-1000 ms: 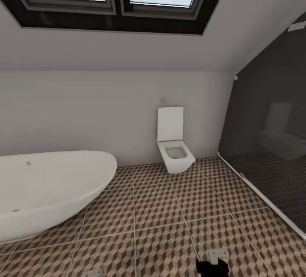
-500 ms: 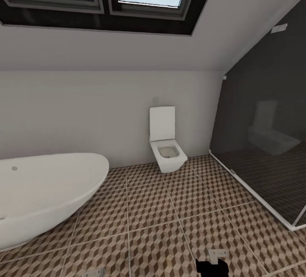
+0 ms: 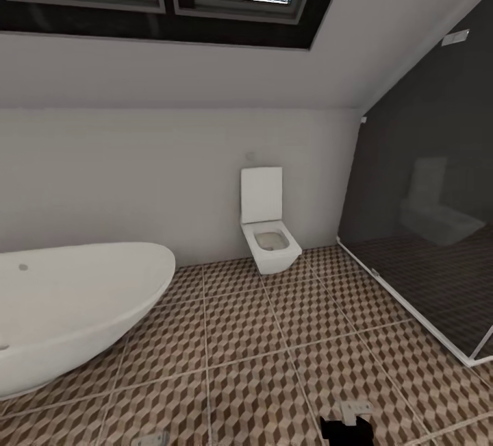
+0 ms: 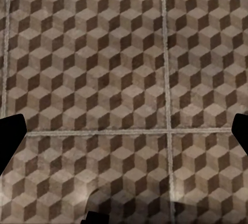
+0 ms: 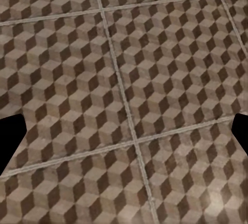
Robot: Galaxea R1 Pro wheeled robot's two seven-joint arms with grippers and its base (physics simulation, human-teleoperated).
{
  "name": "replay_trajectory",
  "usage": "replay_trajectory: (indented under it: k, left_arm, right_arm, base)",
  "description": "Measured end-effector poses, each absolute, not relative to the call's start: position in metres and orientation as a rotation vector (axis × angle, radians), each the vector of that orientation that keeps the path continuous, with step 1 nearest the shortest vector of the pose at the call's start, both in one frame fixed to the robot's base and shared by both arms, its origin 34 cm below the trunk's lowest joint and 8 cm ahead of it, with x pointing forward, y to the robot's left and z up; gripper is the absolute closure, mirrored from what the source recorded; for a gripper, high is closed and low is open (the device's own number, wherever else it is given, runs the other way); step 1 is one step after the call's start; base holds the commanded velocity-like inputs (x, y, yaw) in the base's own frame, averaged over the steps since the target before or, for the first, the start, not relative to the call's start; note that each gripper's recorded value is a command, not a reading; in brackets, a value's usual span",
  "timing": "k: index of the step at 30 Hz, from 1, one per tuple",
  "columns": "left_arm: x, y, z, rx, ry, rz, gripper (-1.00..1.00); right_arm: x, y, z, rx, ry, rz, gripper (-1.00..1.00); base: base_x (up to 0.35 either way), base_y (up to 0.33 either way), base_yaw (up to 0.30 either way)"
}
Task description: Take the four mousetraps from the cabinet in the bathroom and place them on the bathroom floor. Make sure all four end up on the same floor surface, and ensure that at least two of them are either under or directly next to the same bathroom sink.
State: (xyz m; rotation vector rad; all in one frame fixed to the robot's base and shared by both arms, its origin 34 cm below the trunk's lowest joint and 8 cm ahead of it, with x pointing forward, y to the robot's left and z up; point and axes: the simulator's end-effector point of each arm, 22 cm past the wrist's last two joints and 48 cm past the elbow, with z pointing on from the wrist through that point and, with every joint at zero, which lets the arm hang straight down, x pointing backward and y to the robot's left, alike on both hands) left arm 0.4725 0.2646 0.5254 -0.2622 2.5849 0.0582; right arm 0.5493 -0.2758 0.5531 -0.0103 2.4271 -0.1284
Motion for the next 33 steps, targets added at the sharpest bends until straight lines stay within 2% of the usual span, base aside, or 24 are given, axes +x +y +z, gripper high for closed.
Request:
replay_trajectory:
  k: [22,33]
  left_arm:
    - [0.468,0.260,0.533,-0.263,2.604,0.051,-1.00]
    - [0.468,0.261,0.551,-0.261,2.605,0.054,-1.00]
  right_arm:
    - [0.546,-0.279,0.561,-0.015,2.441,-0.134,-1.00]
    - [0.546,-0.279,0.578,-0.011,2.442,-0.134,-1.00]
  base:
    - [0.000,0.000,-0.004]
    - [0.000,0.000,-0.222]
